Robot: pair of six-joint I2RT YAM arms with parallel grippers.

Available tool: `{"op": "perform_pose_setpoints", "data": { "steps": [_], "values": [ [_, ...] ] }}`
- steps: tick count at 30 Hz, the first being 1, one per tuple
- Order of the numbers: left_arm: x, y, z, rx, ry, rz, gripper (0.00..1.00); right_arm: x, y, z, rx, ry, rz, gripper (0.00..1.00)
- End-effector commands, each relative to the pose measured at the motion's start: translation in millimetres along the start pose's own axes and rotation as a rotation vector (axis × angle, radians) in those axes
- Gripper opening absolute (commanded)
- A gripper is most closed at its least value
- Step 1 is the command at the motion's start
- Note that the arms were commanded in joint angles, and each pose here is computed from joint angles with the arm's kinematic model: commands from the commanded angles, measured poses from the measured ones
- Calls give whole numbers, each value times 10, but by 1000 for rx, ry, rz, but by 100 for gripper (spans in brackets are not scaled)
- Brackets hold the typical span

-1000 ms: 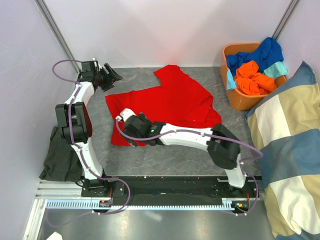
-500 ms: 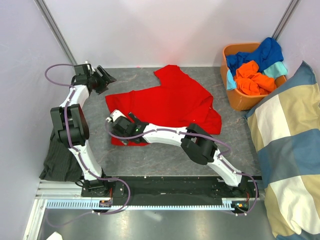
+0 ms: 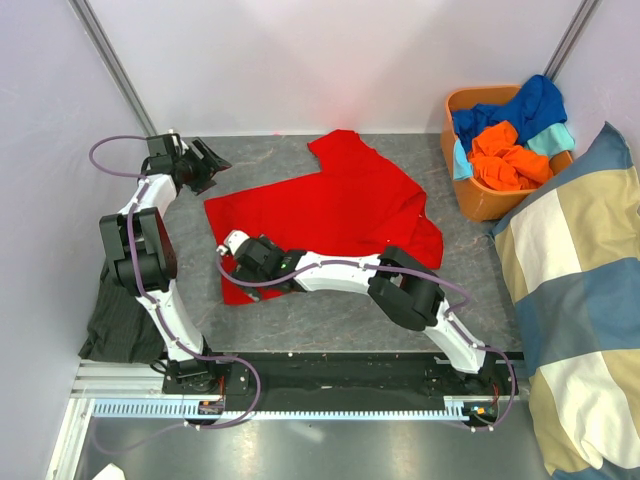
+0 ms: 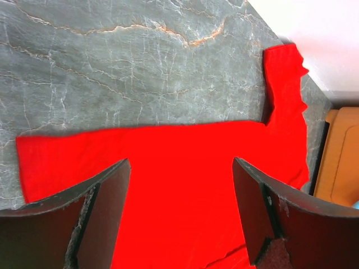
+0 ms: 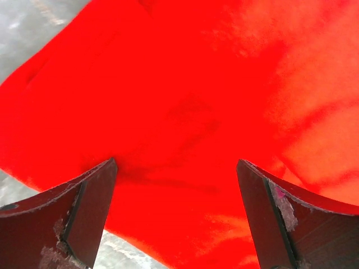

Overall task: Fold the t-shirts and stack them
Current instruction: Fold the flattened tshirt in 1/3 of the way

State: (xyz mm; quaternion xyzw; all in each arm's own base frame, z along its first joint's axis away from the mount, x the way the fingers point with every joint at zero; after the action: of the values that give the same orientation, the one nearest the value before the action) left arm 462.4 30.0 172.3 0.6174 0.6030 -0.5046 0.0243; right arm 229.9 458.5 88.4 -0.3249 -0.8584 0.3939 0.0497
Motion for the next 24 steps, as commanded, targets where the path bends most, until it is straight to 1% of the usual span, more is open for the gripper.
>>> {"op": "perform_pose_setpoints", "data": {
  "steps": [1, 6, 10, 11, 12, 13, 15, 16, 17, 20, 22, 24],
  "values": [
    [-129, -121, -117, -45, 3, 62, 81, 246, -64, 272, 96, -87, -162, 98],
    [-112, -118, -116, -41, -1, 62, 81, 444, -129, 314, 102, -103, -243, 98],
    [-118, -112, -115, -41, 2, 65, 81, 473, -189, 299, 97, -85, -229, 98],
    [-104, -113, -118, -39, -2, 63, 81, 436, -269, 195, 60, -66, -206, 98],
    [-108, -115, -121, -40, 0, 65, 81, 399, -316, 186, 51, -60, -183, 98],
    [-116, -116, -129, -42, 2, 69, 82, 332, -372, 126, 27, -54, -130, 98],
    [-131, -117, -143, -43, 6, 77, 82, 207, -624, -113, -49, -28, -78, 98],
    [-138, -119, -148, -44, 8, 81, 82, 125, -720, -204, -78, -17, -20, 98],
    [-147, -122, -144, -40, 7, 89, 81, 34, -921, -368, -124, 3, 4, 98],
    [-206, -136, -176, -45, 23, 120, 81, -241, -1272, -598, -188, 63, 103, 98],
    [-248, -150, -194, -50, 36, 134, 82, -442, -1394, -615, -196, 109, 183, 98],
    [-294, -161, -202, -51, 49, 148, 82, -627, -1523, -535, -203, 175, 238, 98]
  ]
}}
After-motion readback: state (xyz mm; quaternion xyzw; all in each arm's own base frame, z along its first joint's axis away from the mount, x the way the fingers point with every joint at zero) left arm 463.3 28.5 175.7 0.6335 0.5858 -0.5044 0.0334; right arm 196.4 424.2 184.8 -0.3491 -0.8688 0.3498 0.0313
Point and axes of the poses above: each gripper's point midway between its finger pads, its own y axis out along the fingers, its own x axis along the line the jaws close on, z = x × y, the point moved 8 cm from there along -y, back along the fingers
